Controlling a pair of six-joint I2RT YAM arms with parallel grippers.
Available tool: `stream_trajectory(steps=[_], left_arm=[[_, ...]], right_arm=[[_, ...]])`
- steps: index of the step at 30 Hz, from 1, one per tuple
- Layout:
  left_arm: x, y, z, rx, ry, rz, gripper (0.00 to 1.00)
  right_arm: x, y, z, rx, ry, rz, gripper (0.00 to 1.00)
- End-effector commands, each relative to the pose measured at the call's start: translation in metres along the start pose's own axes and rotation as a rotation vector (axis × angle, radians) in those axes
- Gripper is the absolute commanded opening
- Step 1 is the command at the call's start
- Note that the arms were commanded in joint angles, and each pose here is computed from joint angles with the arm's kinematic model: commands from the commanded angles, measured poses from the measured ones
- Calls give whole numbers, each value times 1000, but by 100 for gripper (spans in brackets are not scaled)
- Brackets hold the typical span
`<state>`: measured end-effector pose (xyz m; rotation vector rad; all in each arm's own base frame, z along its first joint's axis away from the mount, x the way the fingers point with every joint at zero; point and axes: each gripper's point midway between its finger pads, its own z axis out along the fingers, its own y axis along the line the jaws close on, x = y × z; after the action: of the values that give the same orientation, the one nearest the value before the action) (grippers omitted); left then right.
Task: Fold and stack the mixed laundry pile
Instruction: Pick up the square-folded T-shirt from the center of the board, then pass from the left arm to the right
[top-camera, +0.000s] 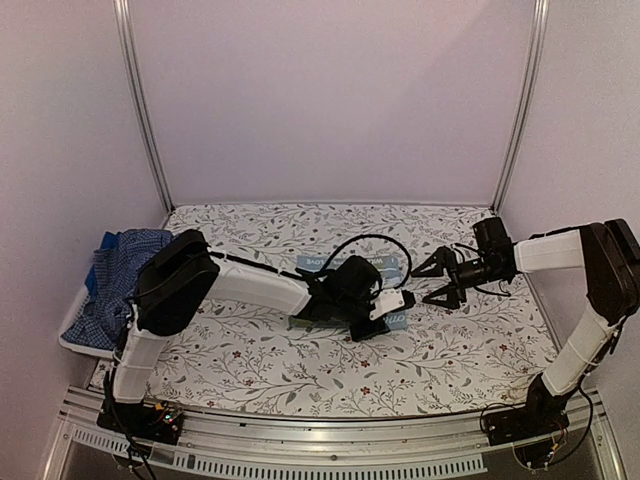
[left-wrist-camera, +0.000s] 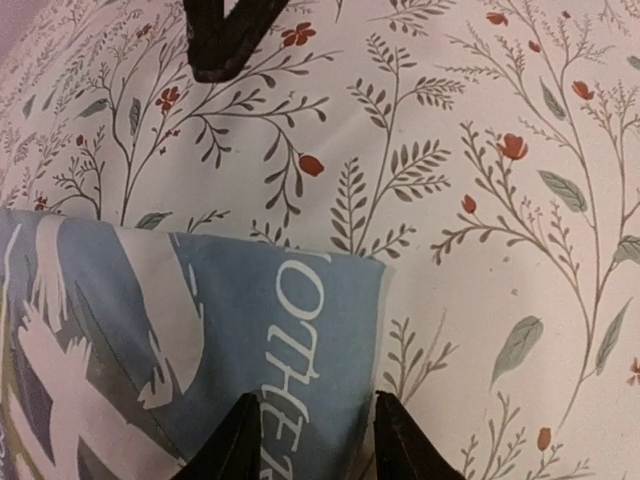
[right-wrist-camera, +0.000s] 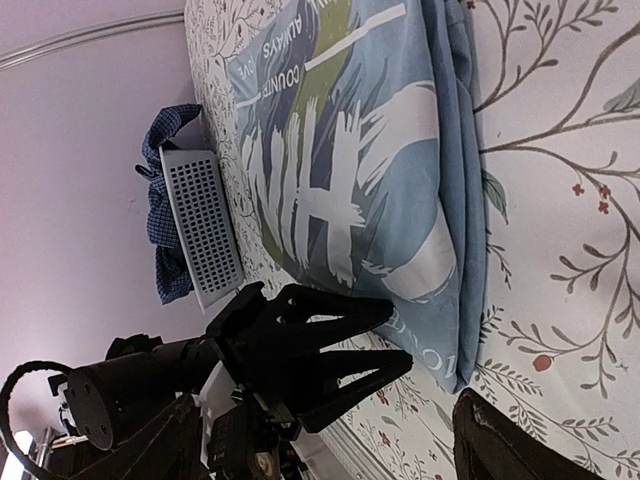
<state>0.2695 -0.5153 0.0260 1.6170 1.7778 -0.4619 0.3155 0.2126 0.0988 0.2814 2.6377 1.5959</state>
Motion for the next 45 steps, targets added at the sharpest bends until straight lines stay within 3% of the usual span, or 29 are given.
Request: stream_trajectory(steps=[1,5,10,11,14,19,27,39,45], left_arm=[[-8,4,12,-63,7,84,38],[1,-7,25,-59,35,128,32],[-24,-4,9,-65,-39,97,2],[-37,-3,2,-59,-81,85,0],[-58,1,-12,-40,-150,32,0],[-60,4,-21,-25,-174,-18,0],[-61,1,-32,-12,-192,-26,0],[-59,-3,-42,18,-207,-17,0],[-61,4,-48,-14,-216,-45,3]], right_arm=[[9,-15,-1,31,-6,17,85],[16,-28,3,39,14,63,85],[21,-39,8,47,25,93,85],[22,-40,10,45,29,93,85],[29,-45,22,30,66,119,86],[33,-41,51,3,106,131,91],[5,-44,74,-19,71,185,84],[-26,-59,103,-17,91,256,56],[-27,-65,105,18,87,267,9]])
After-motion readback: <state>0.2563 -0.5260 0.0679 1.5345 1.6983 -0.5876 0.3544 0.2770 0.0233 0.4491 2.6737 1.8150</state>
